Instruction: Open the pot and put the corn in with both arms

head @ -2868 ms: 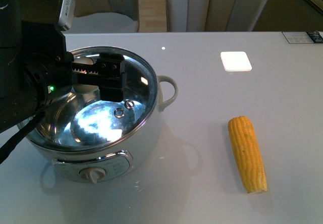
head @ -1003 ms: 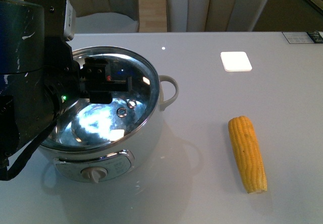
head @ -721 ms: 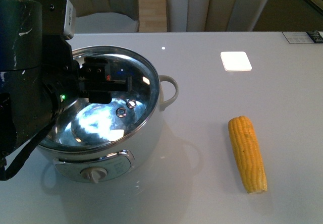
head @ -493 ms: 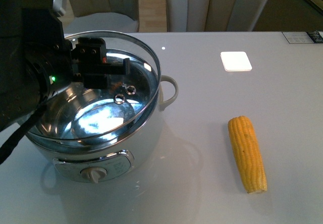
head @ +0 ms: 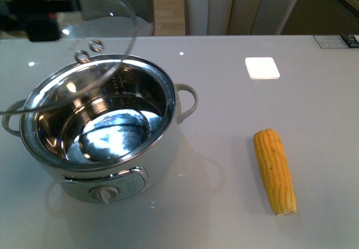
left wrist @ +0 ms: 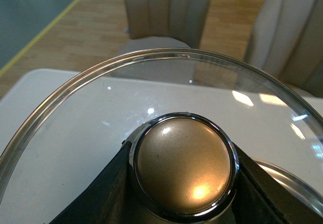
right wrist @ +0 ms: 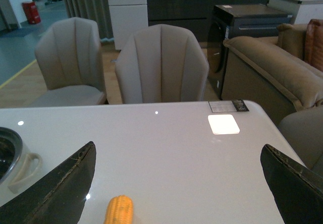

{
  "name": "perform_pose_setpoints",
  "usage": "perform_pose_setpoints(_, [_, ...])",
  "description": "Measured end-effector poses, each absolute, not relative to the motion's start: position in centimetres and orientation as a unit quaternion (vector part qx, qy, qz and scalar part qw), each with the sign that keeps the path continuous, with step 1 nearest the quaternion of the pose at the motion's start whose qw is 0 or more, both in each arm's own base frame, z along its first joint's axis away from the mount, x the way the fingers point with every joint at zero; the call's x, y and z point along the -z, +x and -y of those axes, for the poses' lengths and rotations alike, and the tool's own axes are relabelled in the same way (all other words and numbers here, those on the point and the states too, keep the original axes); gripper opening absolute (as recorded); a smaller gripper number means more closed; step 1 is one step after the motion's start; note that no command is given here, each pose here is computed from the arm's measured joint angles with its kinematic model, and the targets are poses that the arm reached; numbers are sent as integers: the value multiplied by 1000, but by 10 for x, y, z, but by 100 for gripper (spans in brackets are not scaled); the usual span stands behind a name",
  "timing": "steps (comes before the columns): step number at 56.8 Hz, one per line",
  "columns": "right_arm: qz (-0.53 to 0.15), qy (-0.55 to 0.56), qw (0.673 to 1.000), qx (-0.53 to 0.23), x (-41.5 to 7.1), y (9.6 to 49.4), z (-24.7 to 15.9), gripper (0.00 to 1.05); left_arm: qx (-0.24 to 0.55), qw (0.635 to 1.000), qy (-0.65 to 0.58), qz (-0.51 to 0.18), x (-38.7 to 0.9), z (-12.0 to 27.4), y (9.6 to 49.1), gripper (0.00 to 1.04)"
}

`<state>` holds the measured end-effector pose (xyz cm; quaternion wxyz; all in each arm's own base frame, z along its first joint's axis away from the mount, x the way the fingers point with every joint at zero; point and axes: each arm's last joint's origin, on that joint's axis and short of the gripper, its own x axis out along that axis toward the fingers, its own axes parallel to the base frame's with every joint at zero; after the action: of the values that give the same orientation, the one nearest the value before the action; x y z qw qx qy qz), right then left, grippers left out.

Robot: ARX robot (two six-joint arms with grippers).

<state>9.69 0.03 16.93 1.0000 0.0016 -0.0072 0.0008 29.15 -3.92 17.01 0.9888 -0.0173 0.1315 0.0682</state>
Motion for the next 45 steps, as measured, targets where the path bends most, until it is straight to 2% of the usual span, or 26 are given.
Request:
perform_pose_setpoints(7, [7,2,1000,-1,-169,97,0,96,-145,982,-16,-120,-164,-20,290,45])
perform_pose_setpoints(18, [7,2,1000,-1,-169,97,0,96,-241,961,-9,-134,-113,-90,279,45])
perform_pose_setpoints(36, [7,2,1000,-1,-169,97,0,96,-251,947,-27,-201,-16,-125,282,45])
perform_pose_setpoints(45, [7,2,1000,-1,-169,97,0,96,-242,950,-31,-196,2,-135,293,45])
